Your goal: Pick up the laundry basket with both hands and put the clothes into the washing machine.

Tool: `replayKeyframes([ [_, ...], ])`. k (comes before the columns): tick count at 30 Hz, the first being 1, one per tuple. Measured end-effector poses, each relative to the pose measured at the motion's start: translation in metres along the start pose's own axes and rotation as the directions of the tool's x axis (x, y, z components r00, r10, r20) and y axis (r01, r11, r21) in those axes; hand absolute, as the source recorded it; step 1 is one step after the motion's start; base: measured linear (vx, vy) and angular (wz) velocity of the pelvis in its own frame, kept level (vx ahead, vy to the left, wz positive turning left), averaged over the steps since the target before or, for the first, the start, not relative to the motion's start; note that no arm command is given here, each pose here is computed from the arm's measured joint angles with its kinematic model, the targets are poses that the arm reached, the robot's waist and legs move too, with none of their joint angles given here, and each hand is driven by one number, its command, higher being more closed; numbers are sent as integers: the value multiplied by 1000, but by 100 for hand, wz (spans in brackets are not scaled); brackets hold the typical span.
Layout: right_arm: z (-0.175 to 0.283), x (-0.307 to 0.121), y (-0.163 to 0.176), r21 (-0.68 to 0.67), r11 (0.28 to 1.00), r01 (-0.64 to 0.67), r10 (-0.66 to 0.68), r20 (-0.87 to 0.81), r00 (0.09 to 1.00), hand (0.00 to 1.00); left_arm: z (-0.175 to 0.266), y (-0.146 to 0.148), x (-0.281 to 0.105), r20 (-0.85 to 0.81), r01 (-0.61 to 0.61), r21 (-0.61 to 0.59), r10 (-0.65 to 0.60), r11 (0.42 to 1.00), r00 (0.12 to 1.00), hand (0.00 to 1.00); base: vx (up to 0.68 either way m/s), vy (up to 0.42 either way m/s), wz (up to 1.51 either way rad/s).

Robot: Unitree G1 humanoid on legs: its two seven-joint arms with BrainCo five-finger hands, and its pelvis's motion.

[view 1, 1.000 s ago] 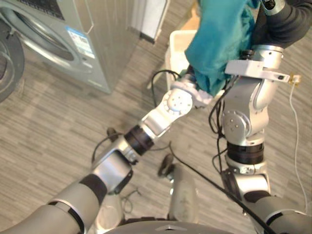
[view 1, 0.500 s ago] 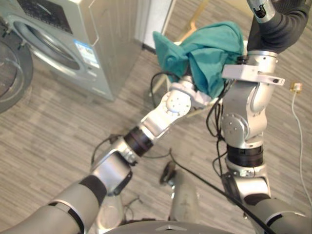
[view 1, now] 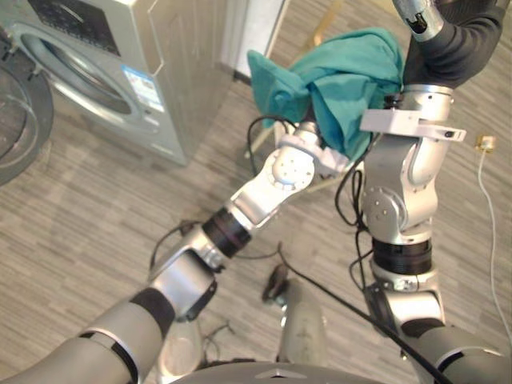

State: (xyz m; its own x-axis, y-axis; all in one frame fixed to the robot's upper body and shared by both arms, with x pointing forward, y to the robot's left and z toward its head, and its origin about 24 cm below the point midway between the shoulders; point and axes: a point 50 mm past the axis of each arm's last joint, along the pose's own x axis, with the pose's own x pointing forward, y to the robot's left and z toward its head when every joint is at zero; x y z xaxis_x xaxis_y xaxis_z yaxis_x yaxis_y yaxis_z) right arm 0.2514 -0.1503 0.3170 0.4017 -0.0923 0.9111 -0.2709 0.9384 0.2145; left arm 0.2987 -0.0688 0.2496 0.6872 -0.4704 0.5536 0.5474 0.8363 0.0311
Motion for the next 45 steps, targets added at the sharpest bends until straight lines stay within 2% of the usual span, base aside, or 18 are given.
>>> replayKeyframes([
  [18,-4,-3,4,4,1000,-15,16,-28,999,0,0,-1,0,3,2,16,-2,1000,1000,100,11,-52,-7],
  [26,-2,-6,3,-8,1000,-28,28,-28,999,0,3,-17,13,-12,63,128,-62,990,998,100,0,-21,-21],
  [45,30,1,15,-19,991,-132,133,112,985,0,46,-36,34,148,97,344,-157,934,977,100,32,-18,-17],
])
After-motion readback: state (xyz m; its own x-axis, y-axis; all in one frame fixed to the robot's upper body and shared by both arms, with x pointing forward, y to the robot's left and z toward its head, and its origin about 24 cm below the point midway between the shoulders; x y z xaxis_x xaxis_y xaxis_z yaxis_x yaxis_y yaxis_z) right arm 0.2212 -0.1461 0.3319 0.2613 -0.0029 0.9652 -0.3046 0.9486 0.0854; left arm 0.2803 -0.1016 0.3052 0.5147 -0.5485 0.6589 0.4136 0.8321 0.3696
